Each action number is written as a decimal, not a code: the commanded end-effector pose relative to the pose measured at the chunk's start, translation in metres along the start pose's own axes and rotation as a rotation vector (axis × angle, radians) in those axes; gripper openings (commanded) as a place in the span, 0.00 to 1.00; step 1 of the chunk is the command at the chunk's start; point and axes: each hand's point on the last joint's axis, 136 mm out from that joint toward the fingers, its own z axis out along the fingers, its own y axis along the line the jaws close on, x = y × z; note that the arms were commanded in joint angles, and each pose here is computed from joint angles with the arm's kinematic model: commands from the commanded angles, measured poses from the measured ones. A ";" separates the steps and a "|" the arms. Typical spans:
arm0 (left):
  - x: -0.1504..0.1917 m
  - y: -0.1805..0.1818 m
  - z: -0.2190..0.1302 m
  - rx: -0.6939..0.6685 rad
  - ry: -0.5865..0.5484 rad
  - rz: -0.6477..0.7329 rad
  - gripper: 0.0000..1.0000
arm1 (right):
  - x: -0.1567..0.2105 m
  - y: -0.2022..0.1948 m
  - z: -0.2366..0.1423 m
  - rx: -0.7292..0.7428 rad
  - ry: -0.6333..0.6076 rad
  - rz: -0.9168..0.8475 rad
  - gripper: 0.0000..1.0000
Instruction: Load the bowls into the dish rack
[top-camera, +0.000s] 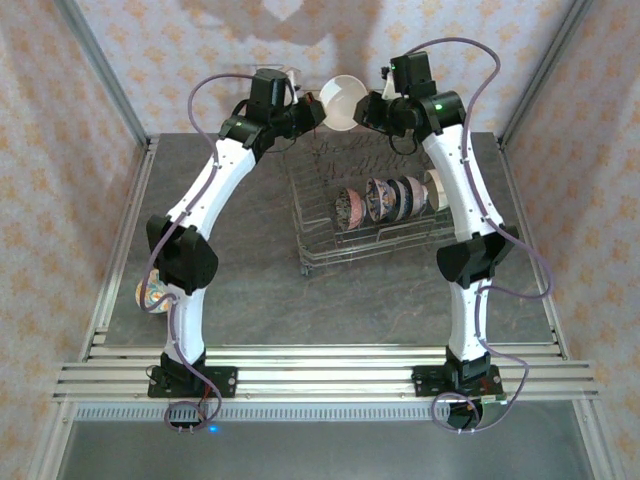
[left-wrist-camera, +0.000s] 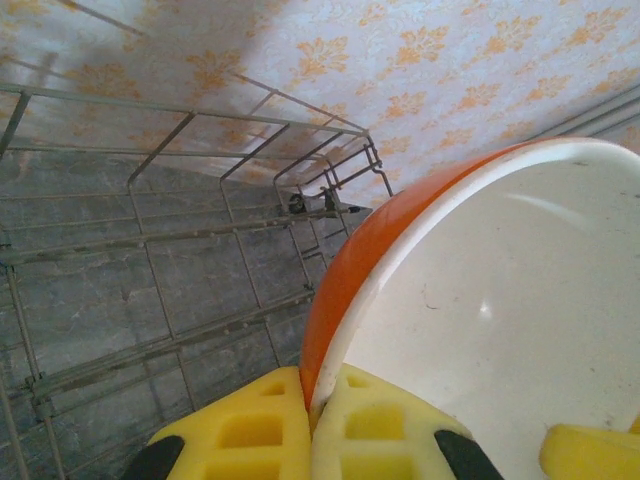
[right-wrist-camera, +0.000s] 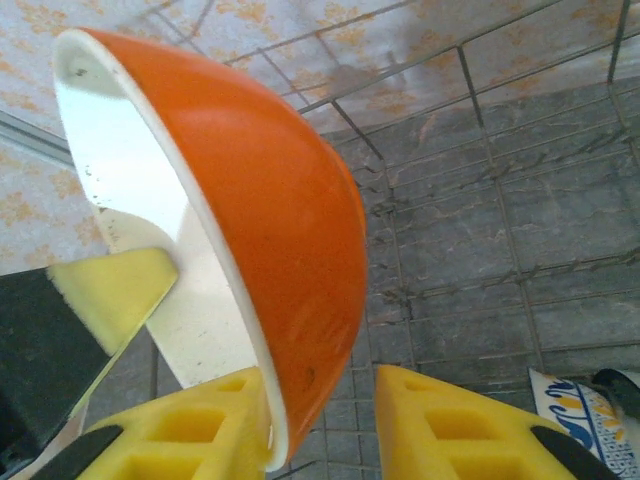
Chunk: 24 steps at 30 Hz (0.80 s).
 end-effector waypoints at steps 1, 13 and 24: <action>-0.005 -0.021 -0.003 0.045 -0.011 0.052 0.00 | -0.014 -0.004 0.003 0.023 -0.054 0.016 0.29; 0.002 -0.020 0.001 0.048 0.009 0.070 0.00 | -0.018 -0.010 0.003 0.059 -0.081 0.037 0.04; 0.007 -0.019 -0.003 0.043 0.028 0.095 0.48 | -0.021 -0.043 -0.001 0.236 -0.127 0.078 0.00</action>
